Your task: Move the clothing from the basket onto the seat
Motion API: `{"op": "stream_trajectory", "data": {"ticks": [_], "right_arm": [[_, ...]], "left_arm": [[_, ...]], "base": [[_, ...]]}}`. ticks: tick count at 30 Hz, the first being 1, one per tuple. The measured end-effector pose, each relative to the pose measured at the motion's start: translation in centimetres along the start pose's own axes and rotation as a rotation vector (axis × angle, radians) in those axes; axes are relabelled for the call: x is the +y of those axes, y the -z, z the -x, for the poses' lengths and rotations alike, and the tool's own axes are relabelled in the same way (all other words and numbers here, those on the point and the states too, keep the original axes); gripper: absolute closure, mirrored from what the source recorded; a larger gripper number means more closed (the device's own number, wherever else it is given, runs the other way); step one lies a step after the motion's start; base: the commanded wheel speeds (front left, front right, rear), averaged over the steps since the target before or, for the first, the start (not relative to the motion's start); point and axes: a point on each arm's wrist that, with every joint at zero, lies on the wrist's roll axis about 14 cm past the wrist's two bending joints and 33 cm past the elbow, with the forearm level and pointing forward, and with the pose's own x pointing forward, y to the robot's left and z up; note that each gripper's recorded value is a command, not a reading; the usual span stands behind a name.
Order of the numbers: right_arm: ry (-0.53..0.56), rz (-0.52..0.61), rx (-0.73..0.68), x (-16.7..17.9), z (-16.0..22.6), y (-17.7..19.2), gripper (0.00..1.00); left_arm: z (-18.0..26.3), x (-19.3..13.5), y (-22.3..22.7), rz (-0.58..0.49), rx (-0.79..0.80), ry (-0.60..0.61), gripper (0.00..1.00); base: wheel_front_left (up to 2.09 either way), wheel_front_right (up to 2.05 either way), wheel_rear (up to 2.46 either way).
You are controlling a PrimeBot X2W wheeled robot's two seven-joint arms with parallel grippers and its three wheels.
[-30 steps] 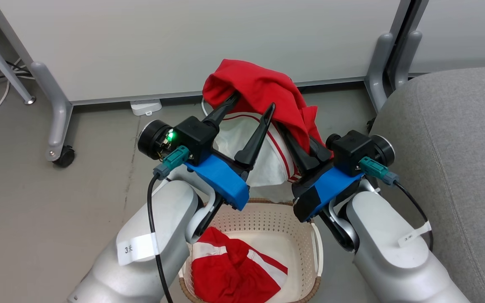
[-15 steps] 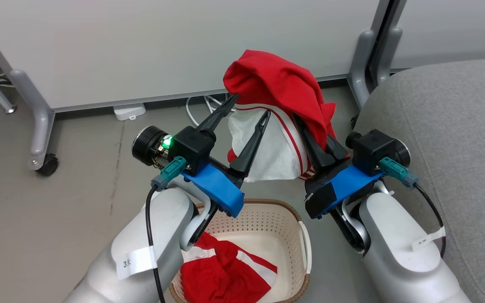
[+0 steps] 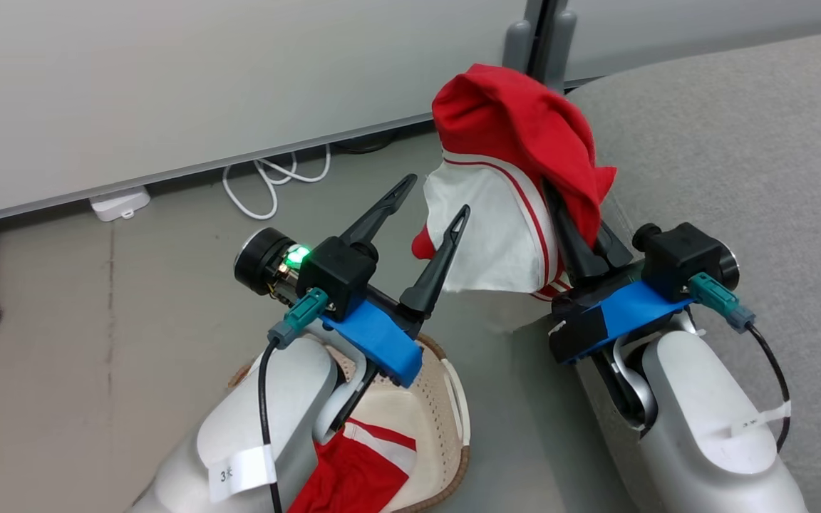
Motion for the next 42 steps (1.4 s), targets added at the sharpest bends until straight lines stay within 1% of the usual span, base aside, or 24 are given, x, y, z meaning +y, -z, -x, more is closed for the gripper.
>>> {"op": "stream_trajectory", "data": {"ticks": [8, 15, 22, 27, 30, 35, 39, 42], "right_arm": [[0.157, 0.042, -0.003, -5.3, 2.8, -0.3, 1.0], [0.276, 0.09, 0.006, -8.9, 6.0, -0.5, 1.0], [0.424, 0.116, 0.019, -12.8, 10.4, -0.7, 1.0], [0.505, 0.122, 0.039, -14.3, 13.4, -0.4, 1.0], [0.526, 0.123, 0.041, -14.6, 14.4, -0.5, 1.0], [0.536, 0.124, 0.046, -14.6, 15.1, -0.4, 1.0], [0.529, 0.129, 0.028, -14.5, 14.6, -1.0, 1.0], [0.525, 0.141, -0.005, -15.0, 13.4, -1.9, 1.0]], "left_arm": [[-2.1, -3.5, 1.1, 0.03, 0.002, 0.12, 0.0], [-3.1, -6.4, 2.1, 0.05, 0.01, 0.212, 0.0], [-3.9, -9.7, 3.0, 0.071, 0.02, 0.315, 0.0], [-4.1, -11.6, 3.5, 0.081, 0.028, 0.372, 0.0], [-4.0, -12.4, 3.7, 0.09, 0.034, 0.394, 0.0], [-4.0, -12.8, 3.7, 0.09, 0.033, 0.403, 0.0], [-4.1, -12.6, 3.8, 0.094, 0.032, 0.399, 0.0], [-4.2, -12.2, 4.1, 0.097, 0.033, 0.392, 0.0]], "base": [[0.0, 0.0, 0.0], [0.0, 0.0, 0.0], [0.0, 0.0, 0.0], [0.0, 0.0, 0.0], [0.0, 0.0, 0.0], [0.0, 0.0, 0.0], [0.0, 0.0, 0.0], [0.0, 0.0, 0.0]]}}
